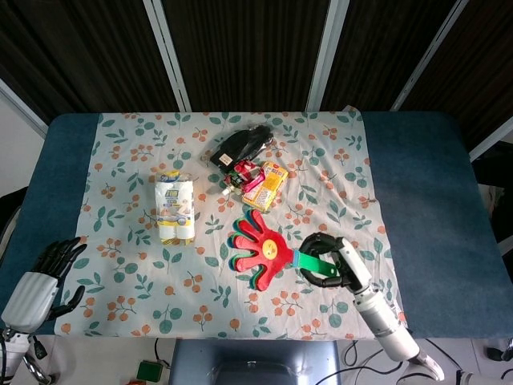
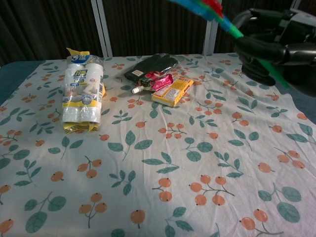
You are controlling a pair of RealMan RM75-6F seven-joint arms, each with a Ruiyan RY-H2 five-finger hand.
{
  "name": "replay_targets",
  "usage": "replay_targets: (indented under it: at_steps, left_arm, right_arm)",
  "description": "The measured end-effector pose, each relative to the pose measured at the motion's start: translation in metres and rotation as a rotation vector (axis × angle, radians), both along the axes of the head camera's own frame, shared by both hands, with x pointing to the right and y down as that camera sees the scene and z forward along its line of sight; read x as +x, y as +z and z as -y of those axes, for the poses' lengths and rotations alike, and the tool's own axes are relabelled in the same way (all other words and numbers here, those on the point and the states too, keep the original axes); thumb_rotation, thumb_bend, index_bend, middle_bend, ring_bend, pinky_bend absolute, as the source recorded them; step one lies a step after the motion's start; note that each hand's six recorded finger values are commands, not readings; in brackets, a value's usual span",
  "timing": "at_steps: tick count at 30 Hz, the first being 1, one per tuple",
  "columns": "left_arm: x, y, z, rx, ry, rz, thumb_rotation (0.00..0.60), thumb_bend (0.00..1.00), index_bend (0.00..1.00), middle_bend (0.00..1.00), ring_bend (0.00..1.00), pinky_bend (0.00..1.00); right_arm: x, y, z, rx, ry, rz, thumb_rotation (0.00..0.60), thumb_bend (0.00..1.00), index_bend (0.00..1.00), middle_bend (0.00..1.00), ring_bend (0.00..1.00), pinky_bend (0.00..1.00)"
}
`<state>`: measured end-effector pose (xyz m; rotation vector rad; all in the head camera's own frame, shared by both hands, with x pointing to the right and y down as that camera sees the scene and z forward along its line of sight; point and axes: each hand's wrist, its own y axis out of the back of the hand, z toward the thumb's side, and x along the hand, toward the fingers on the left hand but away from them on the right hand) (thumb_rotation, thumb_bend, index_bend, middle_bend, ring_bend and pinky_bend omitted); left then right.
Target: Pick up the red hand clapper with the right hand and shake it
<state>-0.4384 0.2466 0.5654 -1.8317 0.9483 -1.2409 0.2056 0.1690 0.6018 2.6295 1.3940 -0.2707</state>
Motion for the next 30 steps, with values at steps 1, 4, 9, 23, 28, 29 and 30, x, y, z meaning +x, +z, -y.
replay_targets:
  at_steps: [1, 4, 9, 23, 28, 29, 30]
  left_arm:
    - [0.000, 0.000, 0.000, 0.000, 0.000, -0.002, 0.600, 0.44, 0.00, 0.00, 0.00, 0.07]
    - [-0.001, -0.001, 0.000, 0.002, 0.000, -0.005, 0.600, 0.44, 0.00, 0.00, 0.00, 0.07]
    - [-0.001, -0.001, 0.000, 0.002, 0.001, -0.004, 0.600, 0.44, 0.00, 0.00, 0.00, 0.07]
    - [0.001, 0.002, -0.001, -0.002, 0.004, 0.012, 0.600, 0.44, 0.00, 0.00, 0.00, 0.07]
    - [0.002, 0.004, -0.001, -0.008, 0.003, 0.021, 0.600, 0.44, 0.00, 0.00, 0.00, 0.07]
    - [0.002, 0.005, -0.001, -0.008, 0.003, 0.023, 0.600, 0.44, 0.00, 0.00, 0.00, 0.07]
    - [0.002, 0.005, -0.001, -0.009, 0.003, 0.024, 0.600, 0.44, 0.00, 0.00, 0.00, 0.07]
  right_arm:
    - [-0.002, 0.006, -0.002, -0.009, -0.025, -0.043, 0.600, 0.62, 0.79, 0.81, 0.89, 1.00]
    - [-0.006, 0.023, -0.005, -0.005, -0.103, -0.215, 0.600, 0.62, 0.79, 0.81, 0.89, 0.99]
    - [-0.010, 0.036, -0.009, 0.040, -0.213, -0.455, 0.600, 0.62, 0.79, 0.81, 0.89, 0.99]
    - [0.005, -0.046, 0.009, 0.122, 0.122, 0.056, 0.600, 0.62, 0.76, 0.81, 0.88, 0.99]
    - [0.029, -0.068, 0.017, 0.157, 0.281, 0.285, 0.600, 0.62, 0.76, 0.81, 0.87, 0.99]
    - [0.030, -0.067, 0.017, 0.155, 0.291, 0.298, 0.600, 0.62, 0.76, 0.81, 0.87, 0.98]
    - [0.030, -0.064, 0.018, 0.149, 0.290, 0.296, 0.600, 0.62, 0.76, 0.81, 0.87, 0.98]
